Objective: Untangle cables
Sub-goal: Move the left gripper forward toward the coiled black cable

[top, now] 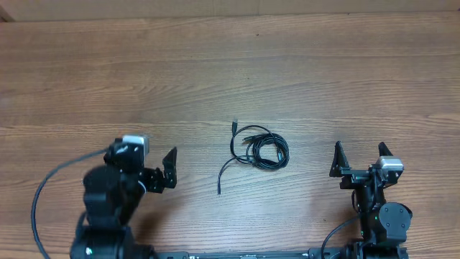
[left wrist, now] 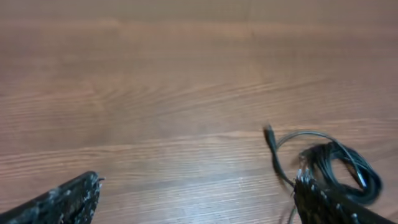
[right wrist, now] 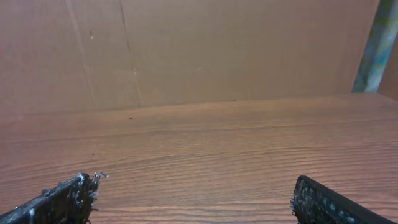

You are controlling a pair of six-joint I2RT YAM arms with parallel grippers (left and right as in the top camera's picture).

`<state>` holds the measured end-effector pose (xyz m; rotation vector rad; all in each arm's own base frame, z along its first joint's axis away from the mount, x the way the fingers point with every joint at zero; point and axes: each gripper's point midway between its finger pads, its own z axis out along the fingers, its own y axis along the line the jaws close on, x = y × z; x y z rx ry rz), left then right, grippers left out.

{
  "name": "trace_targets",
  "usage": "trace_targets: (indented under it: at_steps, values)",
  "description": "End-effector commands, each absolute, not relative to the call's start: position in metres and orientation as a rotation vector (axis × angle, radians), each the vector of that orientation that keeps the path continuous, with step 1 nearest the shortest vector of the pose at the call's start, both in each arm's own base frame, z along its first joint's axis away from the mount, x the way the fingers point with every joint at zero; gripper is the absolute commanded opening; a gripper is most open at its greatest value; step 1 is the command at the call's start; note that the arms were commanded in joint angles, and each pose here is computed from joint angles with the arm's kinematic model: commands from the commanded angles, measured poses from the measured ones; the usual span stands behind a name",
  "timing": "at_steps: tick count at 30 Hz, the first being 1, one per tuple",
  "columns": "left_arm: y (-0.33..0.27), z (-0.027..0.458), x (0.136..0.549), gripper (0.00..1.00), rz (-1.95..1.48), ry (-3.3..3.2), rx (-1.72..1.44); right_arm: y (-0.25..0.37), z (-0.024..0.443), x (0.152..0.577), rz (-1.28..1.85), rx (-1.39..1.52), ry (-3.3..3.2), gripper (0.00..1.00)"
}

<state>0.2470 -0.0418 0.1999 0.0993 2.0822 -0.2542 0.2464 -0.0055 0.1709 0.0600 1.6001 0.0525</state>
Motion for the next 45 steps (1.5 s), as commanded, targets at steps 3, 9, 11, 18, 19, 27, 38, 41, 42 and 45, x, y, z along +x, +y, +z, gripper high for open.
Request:
trace_targets:
  at_steps: [3,9,11,18,19,27,38,41,42,45]
  values:
    - [-0.068,0.216,0.256,0.99,-0.433,2.153,0.177,-0.007,0.17,0.246,0.042,0.062,1.592,1.0]
    - [-0.09,0.199,0.259,1.0,-0.608,2.236,0.233,-0.007,0.17,0.246,0.042,0.062,1.592,1.0]
    - [-0.091,0.192,0.261,1.0,-0.621,2.265,0.228,-0.007,0.17,0.246,0.042,0.062,1.592,1.0]
    - [-0.091,0.166,0.267,0.99,-0.643,2.366,0.201,-0.007,0.17,0.246,0.042,0.062,1.592,1.0]
    - [-0.091,0.163,0.268,0.99,-0.645,2.378,0.198,-0.007,0.17,0.246,0.042,0.062,1.592,1.0]
    - [-0.091,0.156,0.269,1.0,-0.65,2.406,0.191,-0.007,0.17,0.246,0.042,0.062,1.592,1.0]
    - [-0.091,0.156,0.269,1.0,-0.649,2.405,0.19,-0.007,0.17,0.246,0.042,0.062,1.592,1.0]
    - [-0.091,0.156,0.269,1.0,-0.65,2.406,0.19,-0.007,0.17,0.246,0.042,0.062,1.592,1.0]
    - [-0.091,0.156,0.269,1.0,-0.649,2.405,0.19,-0.007,0.17,0.246,0.042,0.062,1.592,1.0]
    - [-0.091,0.156,0.269,0.99,-0.649,2.405,0.191,-0.007,0.17,0.246,0.042,0.062,1.592,1.0]
